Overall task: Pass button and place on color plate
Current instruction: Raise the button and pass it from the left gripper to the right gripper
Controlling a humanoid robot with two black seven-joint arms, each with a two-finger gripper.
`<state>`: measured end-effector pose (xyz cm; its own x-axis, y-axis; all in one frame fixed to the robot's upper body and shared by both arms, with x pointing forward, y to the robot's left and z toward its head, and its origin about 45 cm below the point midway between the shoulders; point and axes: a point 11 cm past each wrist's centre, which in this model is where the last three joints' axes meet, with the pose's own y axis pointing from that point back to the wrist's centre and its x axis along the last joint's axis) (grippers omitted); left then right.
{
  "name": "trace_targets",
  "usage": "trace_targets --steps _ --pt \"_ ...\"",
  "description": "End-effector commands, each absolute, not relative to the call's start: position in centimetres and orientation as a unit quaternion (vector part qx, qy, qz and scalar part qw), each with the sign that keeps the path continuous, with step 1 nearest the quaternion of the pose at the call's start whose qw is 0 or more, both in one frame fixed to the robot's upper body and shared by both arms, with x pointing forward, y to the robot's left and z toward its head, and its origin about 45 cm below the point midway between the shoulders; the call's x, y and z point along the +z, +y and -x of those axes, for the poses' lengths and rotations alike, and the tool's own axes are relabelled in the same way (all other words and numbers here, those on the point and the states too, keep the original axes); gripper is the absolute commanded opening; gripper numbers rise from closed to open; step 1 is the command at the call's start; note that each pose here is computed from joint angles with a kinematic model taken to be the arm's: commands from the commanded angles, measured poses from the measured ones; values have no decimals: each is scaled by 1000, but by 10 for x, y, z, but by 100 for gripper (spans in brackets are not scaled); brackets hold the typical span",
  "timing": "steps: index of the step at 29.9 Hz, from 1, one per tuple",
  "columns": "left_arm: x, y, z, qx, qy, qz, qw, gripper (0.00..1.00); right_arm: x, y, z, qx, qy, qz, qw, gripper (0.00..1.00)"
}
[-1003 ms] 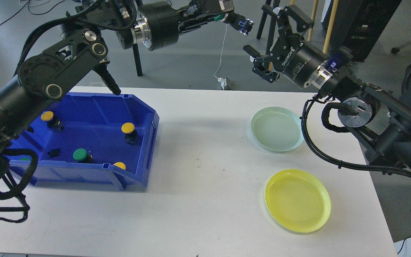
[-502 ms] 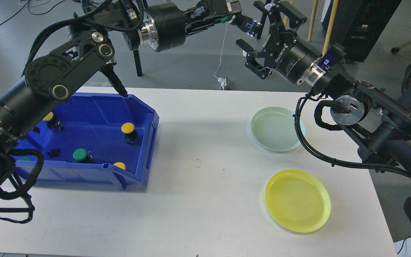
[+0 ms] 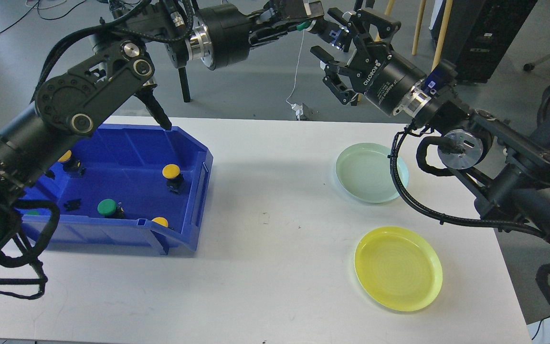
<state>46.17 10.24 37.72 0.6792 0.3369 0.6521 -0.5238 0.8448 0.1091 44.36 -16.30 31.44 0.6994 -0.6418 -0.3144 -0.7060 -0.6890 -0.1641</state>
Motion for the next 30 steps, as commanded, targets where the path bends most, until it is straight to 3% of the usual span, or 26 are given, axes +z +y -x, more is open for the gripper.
trace_targets --steps 1,12,22,24,26,28,30 --pt "379 103 -462 244 -315 -137 907 16 313 -164 -444 118 371 911 136 44" --pt "377 104 -464 248 -311 -140 907 16 315 -165 -445 117 371 911 139 31" --pt "376 100 -464 251 -310 -142 906 19 316 -165 -445 116 371 910 140 25" --pt "375 100 -464 252 -310 -142 906 32 316 -166 -445 116 372 910 140 25" --pt "374 102 -466 258 -309 -142 904 60 316 -166 -446 117 373 910 140 25" --pt "375 103 -467 264 -311 -141 902 82 316 -166 -446 117 373 910 140 25" --pt "373 106 -469 269 -309 -144 901 85 316 -166 -446 116 373 910 140 25"
